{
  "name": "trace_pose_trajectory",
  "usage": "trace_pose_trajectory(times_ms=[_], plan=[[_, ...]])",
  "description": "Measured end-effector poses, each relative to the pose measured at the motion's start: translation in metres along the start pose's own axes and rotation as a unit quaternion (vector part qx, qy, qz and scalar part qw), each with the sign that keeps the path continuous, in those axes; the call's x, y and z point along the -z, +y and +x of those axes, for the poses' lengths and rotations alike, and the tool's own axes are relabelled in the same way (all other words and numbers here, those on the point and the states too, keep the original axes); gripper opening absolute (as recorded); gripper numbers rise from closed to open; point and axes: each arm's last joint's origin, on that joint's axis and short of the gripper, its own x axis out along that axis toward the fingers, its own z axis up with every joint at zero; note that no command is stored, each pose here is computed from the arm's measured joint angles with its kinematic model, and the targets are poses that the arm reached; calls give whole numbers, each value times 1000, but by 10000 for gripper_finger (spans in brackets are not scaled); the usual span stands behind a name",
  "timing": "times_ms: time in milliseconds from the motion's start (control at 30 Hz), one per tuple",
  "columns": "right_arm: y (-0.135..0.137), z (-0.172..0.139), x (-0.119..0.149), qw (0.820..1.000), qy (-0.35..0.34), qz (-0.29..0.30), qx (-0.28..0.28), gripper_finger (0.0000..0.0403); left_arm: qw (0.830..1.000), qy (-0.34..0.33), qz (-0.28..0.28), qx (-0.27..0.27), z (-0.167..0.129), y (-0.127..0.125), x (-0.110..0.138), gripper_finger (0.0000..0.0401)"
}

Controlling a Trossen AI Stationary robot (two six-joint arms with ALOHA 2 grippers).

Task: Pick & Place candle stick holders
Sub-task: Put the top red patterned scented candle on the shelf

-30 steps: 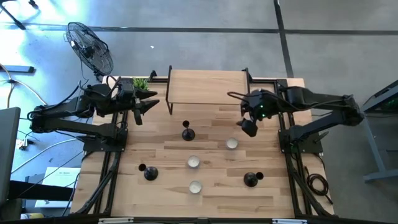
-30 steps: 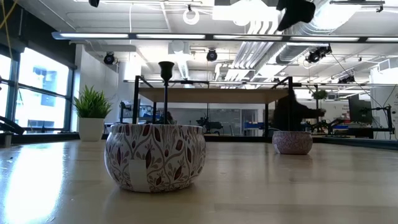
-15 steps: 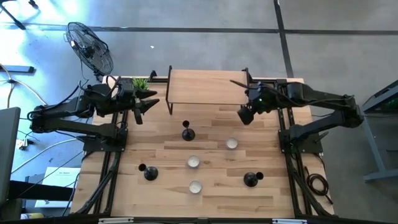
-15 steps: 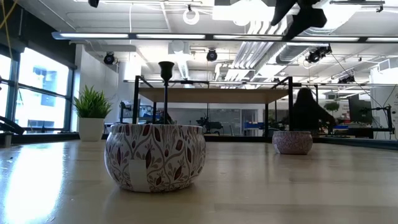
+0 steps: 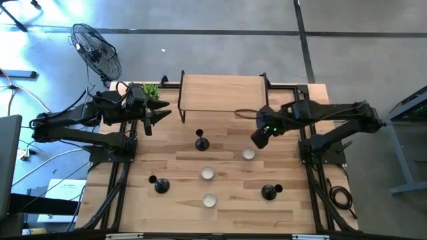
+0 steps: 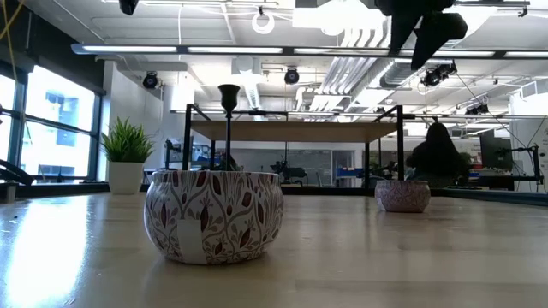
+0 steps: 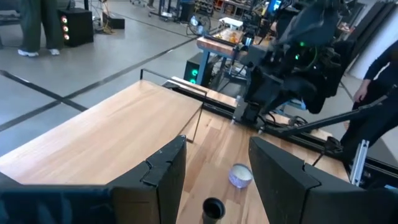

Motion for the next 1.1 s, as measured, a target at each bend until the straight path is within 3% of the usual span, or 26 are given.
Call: trace_pose_trajectory(times_ms=[300, 633, 1100], plan=[[18, 38, -3, 998, 47, 13, 51, 307, 1000, 0, 1, 1, 0, 0, 0, 173], [34, 65, -9, 998, 52, 4, 42, 307, 998, 30, 4, 54, 0, -3, 4, 173], [40, 74, -10, 997, 61, 18, 39, 307, 997, 66, 10, 46, -1, -1, 11, 173]])
